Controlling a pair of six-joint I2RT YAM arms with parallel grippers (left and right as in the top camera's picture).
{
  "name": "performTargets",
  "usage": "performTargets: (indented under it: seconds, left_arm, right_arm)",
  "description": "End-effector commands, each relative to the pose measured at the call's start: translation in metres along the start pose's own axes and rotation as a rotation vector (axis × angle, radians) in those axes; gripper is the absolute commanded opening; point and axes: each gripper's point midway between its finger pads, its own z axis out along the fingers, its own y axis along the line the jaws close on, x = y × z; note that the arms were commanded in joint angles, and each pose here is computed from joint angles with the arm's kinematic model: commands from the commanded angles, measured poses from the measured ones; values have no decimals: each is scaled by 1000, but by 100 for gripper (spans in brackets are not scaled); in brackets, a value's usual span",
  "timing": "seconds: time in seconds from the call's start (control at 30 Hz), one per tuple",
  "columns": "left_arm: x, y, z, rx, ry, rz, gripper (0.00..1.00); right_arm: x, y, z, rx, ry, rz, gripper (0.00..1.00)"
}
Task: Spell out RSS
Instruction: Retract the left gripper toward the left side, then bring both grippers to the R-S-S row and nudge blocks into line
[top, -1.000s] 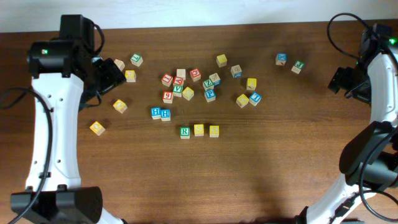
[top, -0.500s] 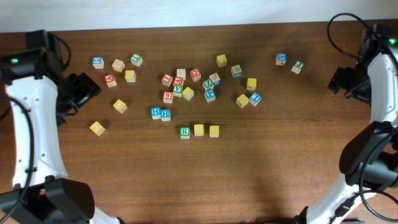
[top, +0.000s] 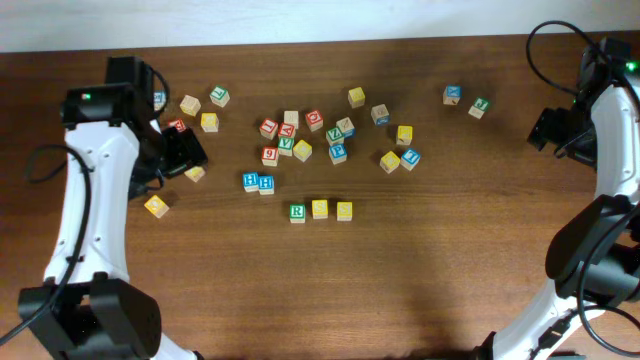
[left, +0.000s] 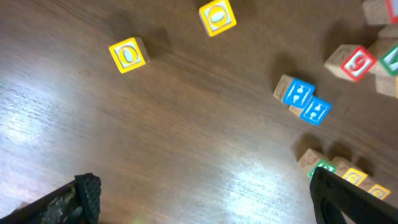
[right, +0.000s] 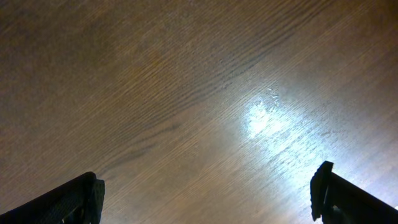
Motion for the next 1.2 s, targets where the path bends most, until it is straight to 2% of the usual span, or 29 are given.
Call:
performTargets:
  seconds: [0.0,0.07,0.13,0.2,0.27,0.3,0.37,0.4,0.43,0.53,0.57,0.63,0.7,0.73,0.8,0.9,1.03,1.1,1.13,1.17]
  left_arm:
    - [10,-2,17,12,41,39,99]
    - [16,-18,25,75,60,101,99]
    - [22,-26,25,73,65,138,99]
    - [27,-33,25,73,70,185,100]
    - [28,-39,25,79,63,202,99]
    - [30,-43,25,80,63,214,93]
    - [37,-50,25,79,73,244,93]
    - [42,-56,25,80,76,265,92]
    - [47,-63,24,82,77,290,91]
    - [54,-80,24,95,62,343,87]
    - [58,-85,23,96,61,346,85]
    - [59,-87,23,96,62,345,84]
    - [59,-87,23,97,62,345,87]
    - [59,-87,23,96,62,345,92]
    - [59,-87,23,97,62,345,100]
    - [57,-89,23,102,51,345,99]
    - [50,-94,23,119,22,345,100]
    - [49,-94,23,119,20,315,89]
    - [49,-93,23,112,18,297,79]
    - [49,-93,23,112,18,296,65]
  right_arm:
    - [-3,-5,-8,7,-25,5,98]
    - [-3,-4,-8,0,-25,8,98]
    - [-11,17,-9,-113,-49,20,98]
    - [27,51,-19,-333,129,2,98]
    - [33,74,-30,-480,169,3,98]
    - [47,85,-39,-563,239,7,98]
    - [68,89,-47,-591,331,-10,98]
    - [79,93,-54,-634,350,-104,100]
    - [91,99,-62,-683,370,-201,84]
    - [118,97,-73,-674,461,-268,79]
    - [125,97,-82,-669,451,-308,74]
    - [134,96,-116,-688,351,-352,74]
    - [142,88,-150,-705,232,-385,75]
    - [150,75,-174,-690,134,-394,96]
    - [172,47,-209,-651,-30,-392,100]
    - [205,28,-225,-658,-122,-396,98]
    - [214,30,-208,-666,-105,-363,100]
    - [206,43,-194,-685,-63,-364,99]
    - [207,47,-189,-693,-33,-364,98]
    - [207,50,-180,-687,-2,-362,95]
